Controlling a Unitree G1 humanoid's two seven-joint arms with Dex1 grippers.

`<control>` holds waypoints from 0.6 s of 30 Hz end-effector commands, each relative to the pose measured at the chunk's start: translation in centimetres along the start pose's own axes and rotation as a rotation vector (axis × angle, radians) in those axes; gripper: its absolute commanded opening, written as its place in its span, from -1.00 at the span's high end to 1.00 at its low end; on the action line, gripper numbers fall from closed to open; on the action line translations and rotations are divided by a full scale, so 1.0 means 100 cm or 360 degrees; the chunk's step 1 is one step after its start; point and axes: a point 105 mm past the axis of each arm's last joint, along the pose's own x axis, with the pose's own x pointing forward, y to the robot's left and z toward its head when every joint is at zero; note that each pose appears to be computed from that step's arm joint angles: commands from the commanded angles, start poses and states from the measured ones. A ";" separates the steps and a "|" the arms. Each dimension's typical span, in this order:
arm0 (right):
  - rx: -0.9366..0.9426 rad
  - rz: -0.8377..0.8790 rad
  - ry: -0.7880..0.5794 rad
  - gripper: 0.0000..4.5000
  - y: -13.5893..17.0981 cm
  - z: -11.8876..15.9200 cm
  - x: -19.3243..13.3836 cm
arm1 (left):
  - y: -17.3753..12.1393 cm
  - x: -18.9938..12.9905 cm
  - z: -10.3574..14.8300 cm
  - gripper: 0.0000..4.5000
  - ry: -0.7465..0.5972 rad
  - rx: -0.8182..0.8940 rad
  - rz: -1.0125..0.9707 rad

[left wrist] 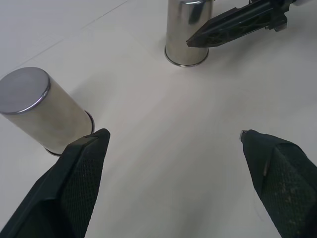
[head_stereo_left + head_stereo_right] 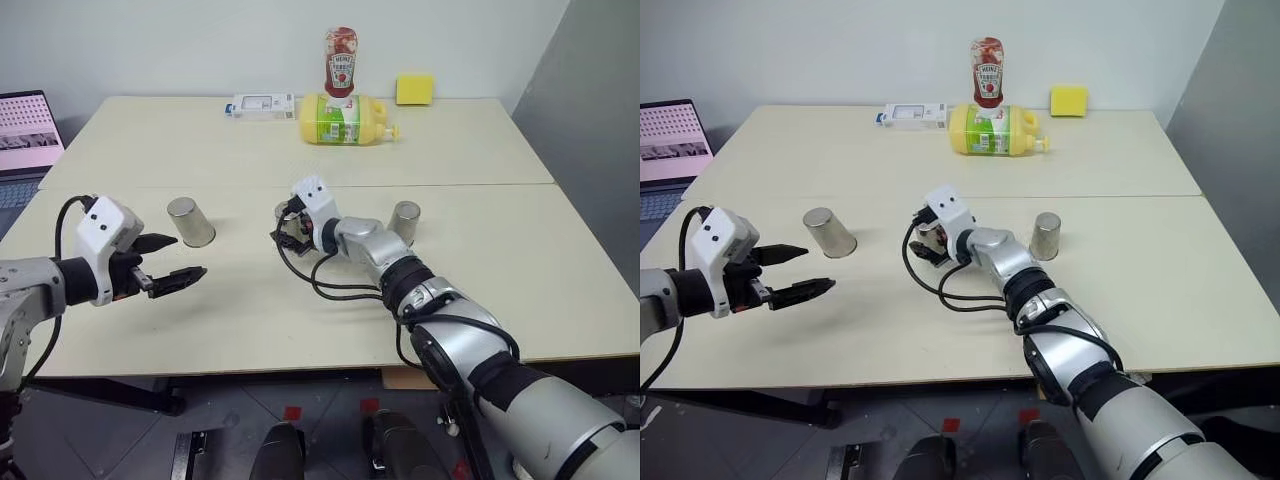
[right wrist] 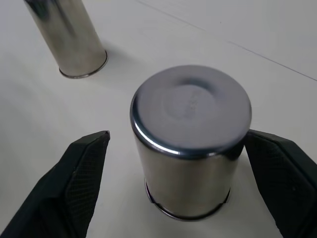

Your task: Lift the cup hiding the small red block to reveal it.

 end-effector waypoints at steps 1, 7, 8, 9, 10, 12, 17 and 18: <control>-0.0004 0.0021 -0.0072 -0.63 0.006 0.015 0.003 | 0.003 -0.005 0.015 -1.00 -0.0038 0.0078 0.0036; 0.0006 0.0017 -0.0119 -0.19 0.009 0.020 0.004 | 0.003 -0.004 0.015 -1.00 -0.0039 0.0076 0.0038; -0.0013 0.0023 -0.0135 -0.17 0.010 0.023 0.004 | 0.003 -0.003 0.015 -1.00 -0.0041 0.0075 0.0036; -0.0028 0.0028 -0.0145 -0.17 0.011 0.025 0.004 | 0.003 -0.003 0.015 -1.00 -0.0043 0.0073 0.0035; -0.0062 0.0041 -0.0183 -0.17 0.012 0.031 0.003 | 0.002 -0.003 0.015 -1.00 -0.0047 0.0071 0.0032; -0.0111 0.0059 -0.0277 -0.17 0.010 0.048 -0.002 | 0.000 -0.001 0.017 -1.00 -0.0066 0.0062 0.0018; -0.0163 -0.0010 -0.0381 -0.17 -0.014 0.068 -0.033 | -0.014 0.004 0.024 -1.00 -0.0101 0.0066 -0.0093; -0.0205 -0.0039 -0.0333 -0.17 -0.021 0.058 -0.040 | -0.017 0.006 0.024 -1.00 -0.0097 0.0076 -0.0113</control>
